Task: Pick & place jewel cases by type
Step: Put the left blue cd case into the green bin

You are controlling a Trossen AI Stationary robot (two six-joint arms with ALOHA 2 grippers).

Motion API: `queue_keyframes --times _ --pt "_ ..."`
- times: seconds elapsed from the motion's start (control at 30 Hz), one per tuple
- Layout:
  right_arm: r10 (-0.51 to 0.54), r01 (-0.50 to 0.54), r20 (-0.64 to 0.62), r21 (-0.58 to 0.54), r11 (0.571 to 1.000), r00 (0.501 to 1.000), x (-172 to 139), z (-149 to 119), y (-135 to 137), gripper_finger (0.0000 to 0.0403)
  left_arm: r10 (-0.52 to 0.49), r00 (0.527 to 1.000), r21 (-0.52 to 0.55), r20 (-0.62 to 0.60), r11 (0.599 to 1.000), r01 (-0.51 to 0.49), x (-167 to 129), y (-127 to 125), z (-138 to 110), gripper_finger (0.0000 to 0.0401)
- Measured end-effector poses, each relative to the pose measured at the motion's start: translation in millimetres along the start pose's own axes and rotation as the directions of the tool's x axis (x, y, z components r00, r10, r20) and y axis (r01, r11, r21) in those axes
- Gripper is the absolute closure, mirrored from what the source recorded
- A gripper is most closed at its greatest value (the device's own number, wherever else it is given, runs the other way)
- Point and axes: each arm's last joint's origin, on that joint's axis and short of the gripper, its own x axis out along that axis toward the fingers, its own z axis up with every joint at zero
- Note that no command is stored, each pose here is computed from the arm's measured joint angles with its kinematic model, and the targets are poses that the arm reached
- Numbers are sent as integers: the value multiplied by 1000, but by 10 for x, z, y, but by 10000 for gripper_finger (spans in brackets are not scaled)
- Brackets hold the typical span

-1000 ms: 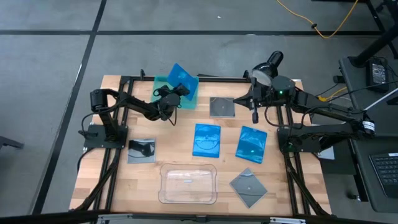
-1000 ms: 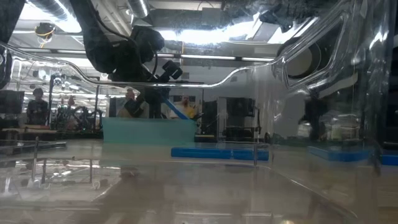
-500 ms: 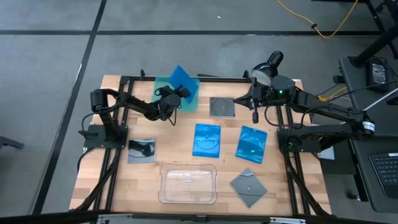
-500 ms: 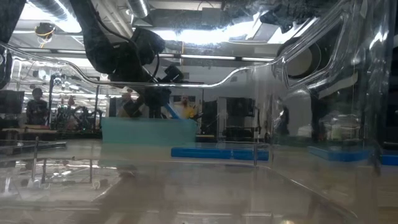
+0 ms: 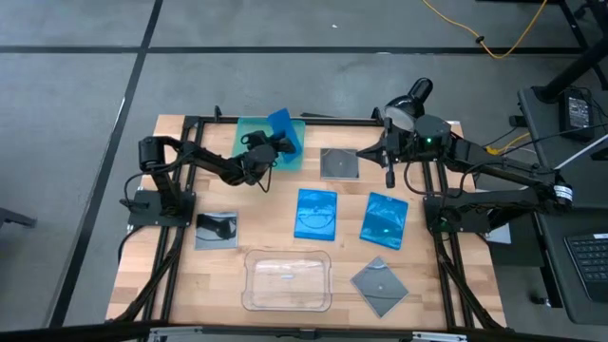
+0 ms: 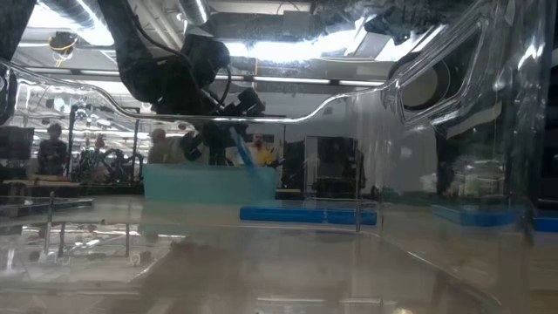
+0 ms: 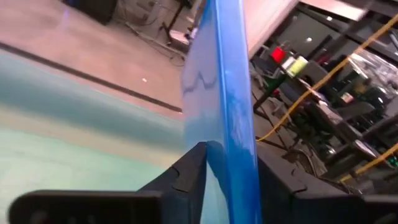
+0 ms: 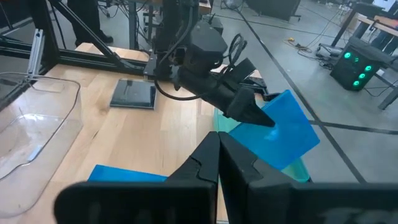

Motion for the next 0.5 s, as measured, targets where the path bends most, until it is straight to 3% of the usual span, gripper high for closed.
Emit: queue_keyframes --times 0.23,0.5 --pt "5 -5 4 10 1000 1000 -20 -16 -58 393 -2 1000 17 4 1000 2 0 -4 4 253" --pt "19 -19 9 15 1000 1000 -32 -25 -88 393 -9 1000 124 -19 992 11 -58 -45 76 246"
